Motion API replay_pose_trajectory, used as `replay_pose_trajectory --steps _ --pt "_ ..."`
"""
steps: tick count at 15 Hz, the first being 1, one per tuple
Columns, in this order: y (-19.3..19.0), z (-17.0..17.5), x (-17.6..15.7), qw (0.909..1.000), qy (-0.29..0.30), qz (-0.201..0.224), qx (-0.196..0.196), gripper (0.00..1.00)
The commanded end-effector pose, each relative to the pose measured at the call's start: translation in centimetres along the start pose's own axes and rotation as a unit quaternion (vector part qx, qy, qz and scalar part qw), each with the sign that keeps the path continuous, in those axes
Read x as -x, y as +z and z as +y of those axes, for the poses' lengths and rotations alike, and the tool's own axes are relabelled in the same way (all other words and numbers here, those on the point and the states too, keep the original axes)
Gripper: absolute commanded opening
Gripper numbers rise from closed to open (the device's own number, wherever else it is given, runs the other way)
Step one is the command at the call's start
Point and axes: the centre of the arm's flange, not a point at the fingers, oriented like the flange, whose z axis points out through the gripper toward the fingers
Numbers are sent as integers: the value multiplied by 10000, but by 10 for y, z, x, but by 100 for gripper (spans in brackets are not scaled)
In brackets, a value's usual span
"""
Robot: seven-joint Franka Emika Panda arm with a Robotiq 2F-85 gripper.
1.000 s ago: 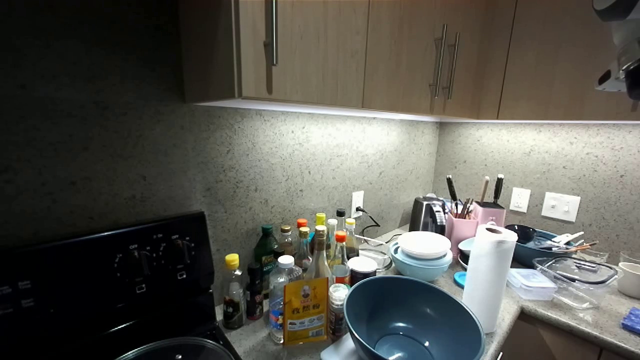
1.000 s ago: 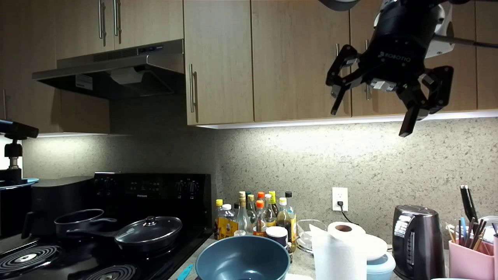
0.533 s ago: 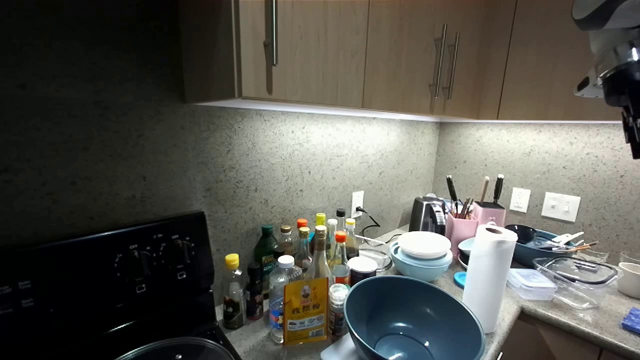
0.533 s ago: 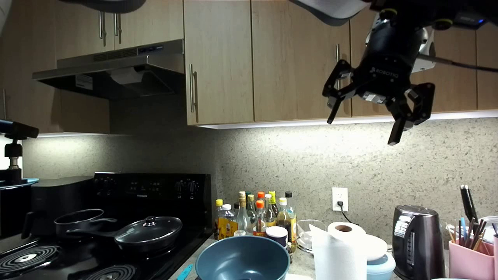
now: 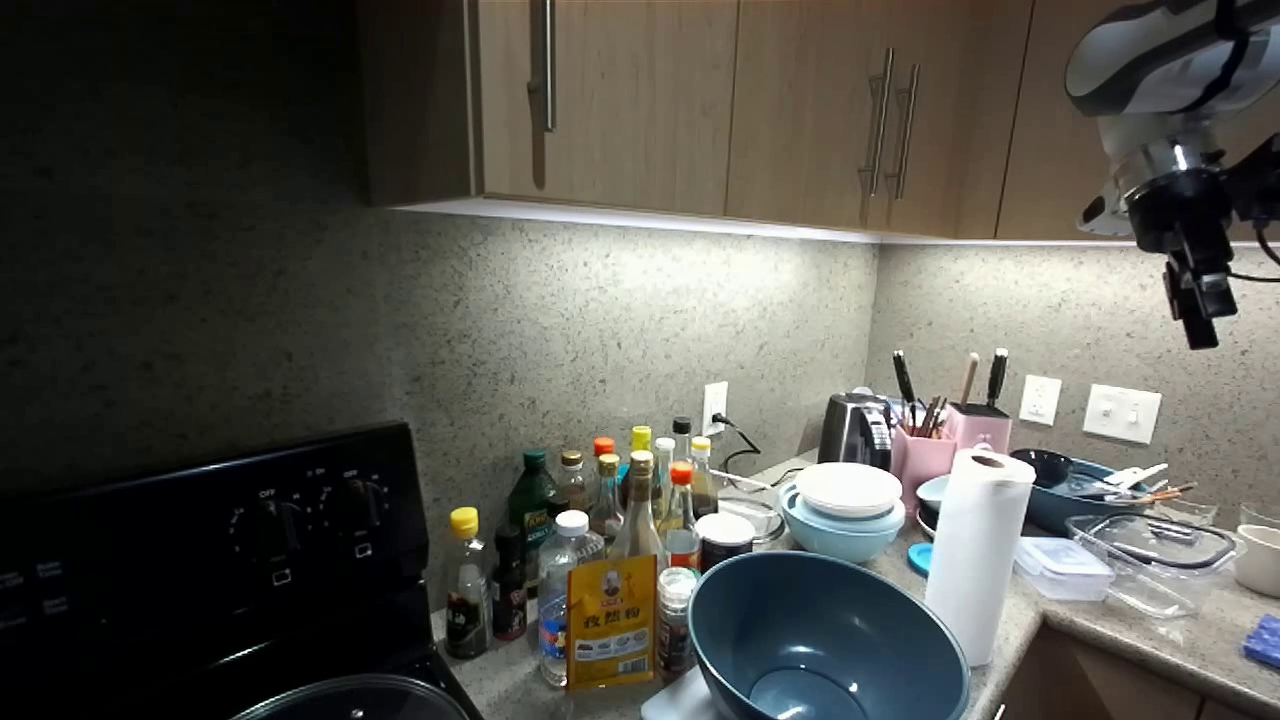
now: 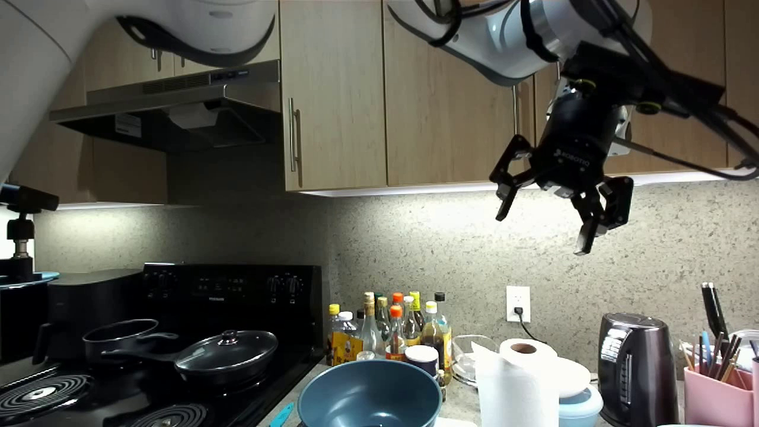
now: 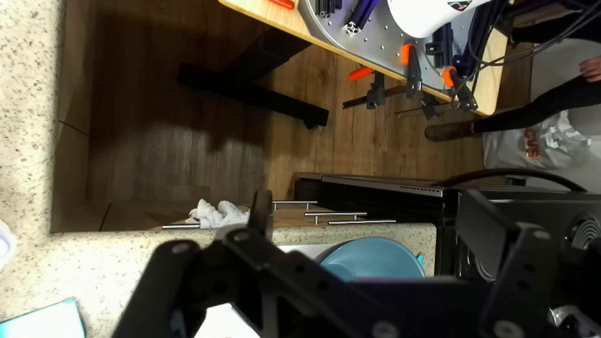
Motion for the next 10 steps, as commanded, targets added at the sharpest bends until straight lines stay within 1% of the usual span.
replay_pose_trajectory --steps 1,10 --pt "0 16 -15 9993 -280 -120 -214 100" --pt "8 40 -51 9961 -550 -482 -502 100"
